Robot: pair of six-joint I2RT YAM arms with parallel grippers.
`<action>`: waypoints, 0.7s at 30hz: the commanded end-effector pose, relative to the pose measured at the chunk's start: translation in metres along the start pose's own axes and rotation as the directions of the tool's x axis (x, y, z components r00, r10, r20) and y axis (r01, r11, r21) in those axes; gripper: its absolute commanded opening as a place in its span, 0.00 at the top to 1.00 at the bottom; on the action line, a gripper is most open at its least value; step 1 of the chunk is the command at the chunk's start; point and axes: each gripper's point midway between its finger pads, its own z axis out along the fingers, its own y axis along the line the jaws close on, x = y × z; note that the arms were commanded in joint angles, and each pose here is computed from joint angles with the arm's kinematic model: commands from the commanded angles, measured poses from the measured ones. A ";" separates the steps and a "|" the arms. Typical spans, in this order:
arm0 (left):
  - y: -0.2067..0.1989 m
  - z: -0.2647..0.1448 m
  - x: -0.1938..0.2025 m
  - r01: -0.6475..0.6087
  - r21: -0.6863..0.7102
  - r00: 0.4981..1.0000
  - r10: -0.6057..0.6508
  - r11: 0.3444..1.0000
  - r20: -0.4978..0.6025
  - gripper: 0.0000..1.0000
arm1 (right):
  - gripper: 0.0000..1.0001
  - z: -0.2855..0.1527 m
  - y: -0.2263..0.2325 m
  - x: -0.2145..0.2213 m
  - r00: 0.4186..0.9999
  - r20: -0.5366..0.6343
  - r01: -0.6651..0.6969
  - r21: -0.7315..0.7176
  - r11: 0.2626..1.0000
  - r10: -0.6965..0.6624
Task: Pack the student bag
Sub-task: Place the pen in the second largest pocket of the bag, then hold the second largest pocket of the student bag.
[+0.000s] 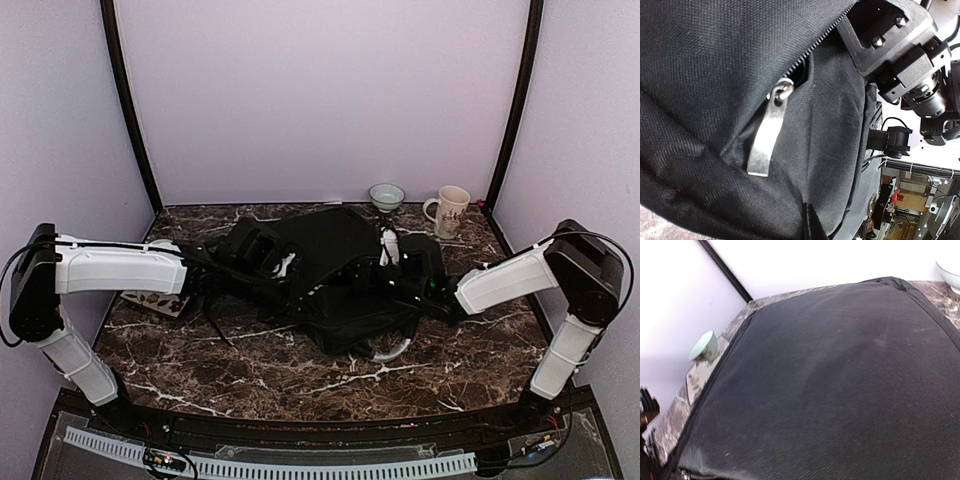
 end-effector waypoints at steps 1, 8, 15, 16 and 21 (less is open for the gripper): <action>-0.052 -0.022 -0.009 -0.119 0.112 0.993 0.117 0.987 0.028 0.98 | 0.59 -0.017 0.024 -0.024 0.993 -0.002 0.119 -0.072 0.990 -0.120; -0.044 -0.011 -0.014 -0.123 0.083 0.992 0.121 0.989 0.022 0.98 | 0.57 -0.077 0.019 0.017 0.965 -0.189 0.162 -0.108 0.981 -0.181; -0.021 0.006 -0.004 -0.097 0.044 0.995 0.099 0.994 -0.035 0.81 | 0.58 -0.118 0.016 0.008 0.975 -0.173 0.131 -0.070 0.989 -0.141; -0.019 0.007 -0.001 -0.100 0.041 0.994 0.101 0.994 -0.043 0.73 | 0.58 -0.122 0.013 0.007 0.974 -0.179 0.132 -0.048 0.990 -0.138; 0.006 -0.014 0.003 -0.067 -0.057 0.997 0.069 0.996 0.035 0.34 | 0.59 -0.130 0.011 -0.006 0.974 -0.187 0.133 0.010 0.991 -0.128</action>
